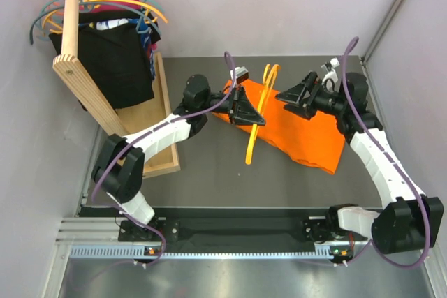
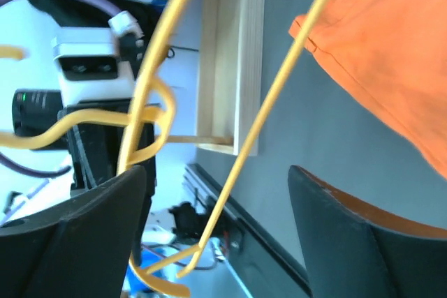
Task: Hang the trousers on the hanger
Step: Pick up the hanger from the clothesline, then place the trousers on the hanger.
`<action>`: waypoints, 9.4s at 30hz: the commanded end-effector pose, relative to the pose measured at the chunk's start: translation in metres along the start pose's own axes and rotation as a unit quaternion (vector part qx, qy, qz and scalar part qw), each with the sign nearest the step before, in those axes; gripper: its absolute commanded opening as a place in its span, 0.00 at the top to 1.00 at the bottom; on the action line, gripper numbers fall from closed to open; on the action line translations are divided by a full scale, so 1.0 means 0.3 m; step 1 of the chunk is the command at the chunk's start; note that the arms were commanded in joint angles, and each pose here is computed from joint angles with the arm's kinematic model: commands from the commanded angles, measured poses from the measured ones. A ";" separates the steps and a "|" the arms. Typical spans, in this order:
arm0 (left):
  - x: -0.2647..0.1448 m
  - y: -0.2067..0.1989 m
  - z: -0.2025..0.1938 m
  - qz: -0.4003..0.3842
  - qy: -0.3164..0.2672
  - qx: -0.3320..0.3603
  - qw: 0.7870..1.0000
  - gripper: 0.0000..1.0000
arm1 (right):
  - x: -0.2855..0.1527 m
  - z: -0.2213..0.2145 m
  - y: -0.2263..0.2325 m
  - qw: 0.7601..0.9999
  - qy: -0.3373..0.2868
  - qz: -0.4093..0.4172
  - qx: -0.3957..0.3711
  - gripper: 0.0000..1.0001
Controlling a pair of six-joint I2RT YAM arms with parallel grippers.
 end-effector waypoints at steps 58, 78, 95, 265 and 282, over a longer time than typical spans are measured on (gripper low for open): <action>-0.029 -0.177 0.116 0.224 -0.133 0.266 0.928 0.08 | 0.046 0.000 0.088 0.975 -0.151 -0.141 0.081 1.00; 0.096 -0.025 0.123 0.246 -0.020 0.204 0.947 1.00 | 0.086 0.025 0.077 0.973 -0.151 -0.163 0.057 1.00; 0.058 0.307 0.362 0.297 -0.051 0.205 0.931 1.00 | -0.332 0.056 -0.380 0.909 -0.137 -0.393 -0.033 0.40; 0.155 0.375 0.450 0.353 -0.099 0.094 0.926 1.00 | 0.274 -0.018 -0.355 0.990 0.000 -0.136 -0.044 0.66; 0.155 0.365 0.439 0.379 -0.101 0.109 0.913 1.00 | 0.220 0.020 -0.337 0.984 -0.011 -0.170 -0.044 0.50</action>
Point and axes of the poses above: each gripper's point midway between its finger pads, its own x axis out along the fingers, its own y axis along the line the jaws close on, z = x × y, the point moved 8 cm from there along -x, back along the fingers, and after that the axes turned 8 degrees about x, right-handed, at the moved point
